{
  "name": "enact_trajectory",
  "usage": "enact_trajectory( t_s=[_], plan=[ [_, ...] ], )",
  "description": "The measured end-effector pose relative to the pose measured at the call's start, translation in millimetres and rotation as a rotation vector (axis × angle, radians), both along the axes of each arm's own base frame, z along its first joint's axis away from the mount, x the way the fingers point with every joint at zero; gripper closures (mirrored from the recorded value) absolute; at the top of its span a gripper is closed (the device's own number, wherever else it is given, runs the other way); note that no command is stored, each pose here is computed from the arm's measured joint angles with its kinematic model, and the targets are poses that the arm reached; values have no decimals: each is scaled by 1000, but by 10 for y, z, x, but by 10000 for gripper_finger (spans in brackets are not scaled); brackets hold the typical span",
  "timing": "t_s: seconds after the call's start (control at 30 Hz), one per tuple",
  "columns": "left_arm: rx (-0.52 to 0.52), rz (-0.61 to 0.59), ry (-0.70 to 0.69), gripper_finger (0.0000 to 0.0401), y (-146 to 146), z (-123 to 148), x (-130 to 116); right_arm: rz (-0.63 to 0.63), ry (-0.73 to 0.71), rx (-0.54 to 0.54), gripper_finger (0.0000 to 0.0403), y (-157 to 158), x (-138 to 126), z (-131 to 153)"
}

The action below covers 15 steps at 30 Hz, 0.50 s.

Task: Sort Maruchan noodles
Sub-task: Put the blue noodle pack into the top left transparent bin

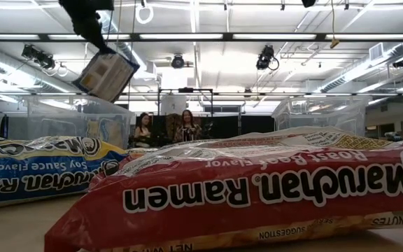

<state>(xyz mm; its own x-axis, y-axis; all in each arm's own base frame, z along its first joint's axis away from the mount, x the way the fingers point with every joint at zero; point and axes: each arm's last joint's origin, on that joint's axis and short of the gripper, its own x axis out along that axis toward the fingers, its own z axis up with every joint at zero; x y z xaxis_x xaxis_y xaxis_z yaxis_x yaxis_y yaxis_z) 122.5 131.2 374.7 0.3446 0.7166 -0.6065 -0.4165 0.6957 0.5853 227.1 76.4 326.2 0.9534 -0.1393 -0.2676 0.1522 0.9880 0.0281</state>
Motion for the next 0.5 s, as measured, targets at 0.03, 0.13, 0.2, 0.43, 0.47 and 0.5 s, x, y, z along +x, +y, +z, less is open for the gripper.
enact_trajectory(
  t_s=[0.03, 0.13, 0.2, 0.43, 0.47, 0.5],
  plan=[
    [-15, 6, 3, 397, 19, -39, -12, 6, 1, 2, 367, 2, 0, 0],
    [-45, 40, 22, 397, 77, -149, -54, 11, 1, 4, 367, 4, 0, 0],
    [-68, 70, 27, 397, 110, -227, -80, 9, 0, 10, 367, 3, 0, 0],
    [-129, 69, -12, 397, 202, -472, -92, 9, 0, 11, 367, 4, 0, 0],
    [-127, 64, -24, 397, 215, -493, -86, 10, 0, 11, 367, 4, 0, 0],
    [-123, 63, -30, 397, 228, -520, -82, 10, 0, 11, 367, 4, 0, 0]
  ],
)
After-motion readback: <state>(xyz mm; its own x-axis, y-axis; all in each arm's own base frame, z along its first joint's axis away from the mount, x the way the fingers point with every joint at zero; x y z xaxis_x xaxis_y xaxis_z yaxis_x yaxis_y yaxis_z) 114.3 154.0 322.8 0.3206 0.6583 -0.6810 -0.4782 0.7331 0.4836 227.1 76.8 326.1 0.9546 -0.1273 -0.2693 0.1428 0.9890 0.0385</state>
